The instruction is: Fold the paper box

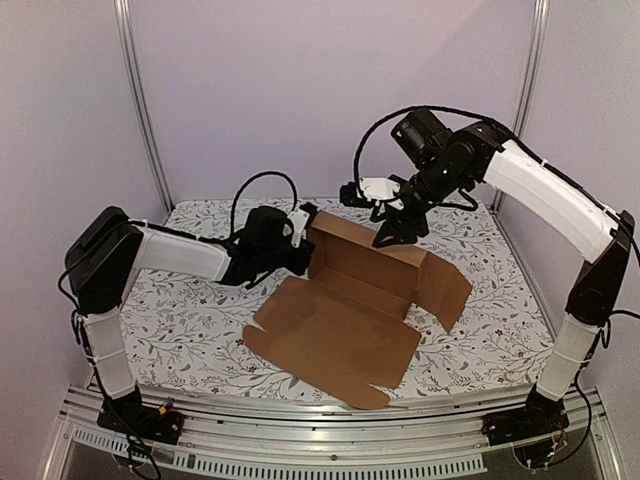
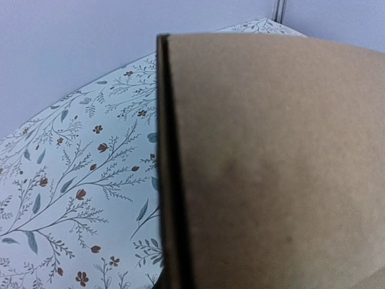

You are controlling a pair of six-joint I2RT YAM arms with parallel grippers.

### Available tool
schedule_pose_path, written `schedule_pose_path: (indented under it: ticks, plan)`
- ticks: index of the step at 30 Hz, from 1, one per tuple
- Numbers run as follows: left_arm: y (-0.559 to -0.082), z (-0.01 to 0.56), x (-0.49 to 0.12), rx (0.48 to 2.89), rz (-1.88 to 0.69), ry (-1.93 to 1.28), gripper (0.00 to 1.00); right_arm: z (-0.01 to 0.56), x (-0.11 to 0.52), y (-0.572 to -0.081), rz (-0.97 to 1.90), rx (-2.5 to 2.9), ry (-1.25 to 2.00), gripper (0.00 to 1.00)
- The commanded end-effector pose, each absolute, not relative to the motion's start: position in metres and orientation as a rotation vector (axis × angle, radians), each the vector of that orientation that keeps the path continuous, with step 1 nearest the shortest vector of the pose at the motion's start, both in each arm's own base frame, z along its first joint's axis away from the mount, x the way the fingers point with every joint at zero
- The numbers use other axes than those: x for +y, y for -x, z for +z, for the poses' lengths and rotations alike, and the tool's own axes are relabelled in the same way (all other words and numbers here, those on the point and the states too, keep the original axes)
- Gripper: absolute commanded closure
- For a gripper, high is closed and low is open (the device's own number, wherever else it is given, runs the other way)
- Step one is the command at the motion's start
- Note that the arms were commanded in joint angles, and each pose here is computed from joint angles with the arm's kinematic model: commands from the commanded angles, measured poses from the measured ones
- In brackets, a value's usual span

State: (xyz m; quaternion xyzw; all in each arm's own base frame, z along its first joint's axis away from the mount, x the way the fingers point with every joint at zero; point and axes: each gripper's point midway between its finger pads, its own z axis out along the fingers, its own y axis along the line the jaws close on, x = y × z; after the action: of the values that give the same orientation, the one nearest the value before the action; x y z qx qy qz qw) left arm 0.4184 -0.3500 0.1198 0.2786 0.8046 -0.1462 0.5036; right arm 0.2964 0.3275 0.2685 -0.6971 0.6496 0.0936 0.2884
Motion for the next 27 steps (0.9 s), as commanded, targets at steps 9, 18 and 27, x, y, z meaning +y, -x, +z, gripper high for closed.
schedule_pose_path:
  ticks: [9,18,27]
  plan:
    - [-0.389,0.102,-0.337,1.958,-0.437,-0.642,0.91,0.207,0.337,-0.344,0.573,2.218,1.635,0.41]
    - [-0.388,0.092,-0.356,1.819,-0.537,-0.608,0.77,0.181,0.337,-0.349,0.692,2.319,1.601,0.43]
    - [-0.393,0.072,-0.364,1.796,-0.478,-0.557,0.84,0.183,0.341,-0.339,0.921,2.358,1.553,0.45]
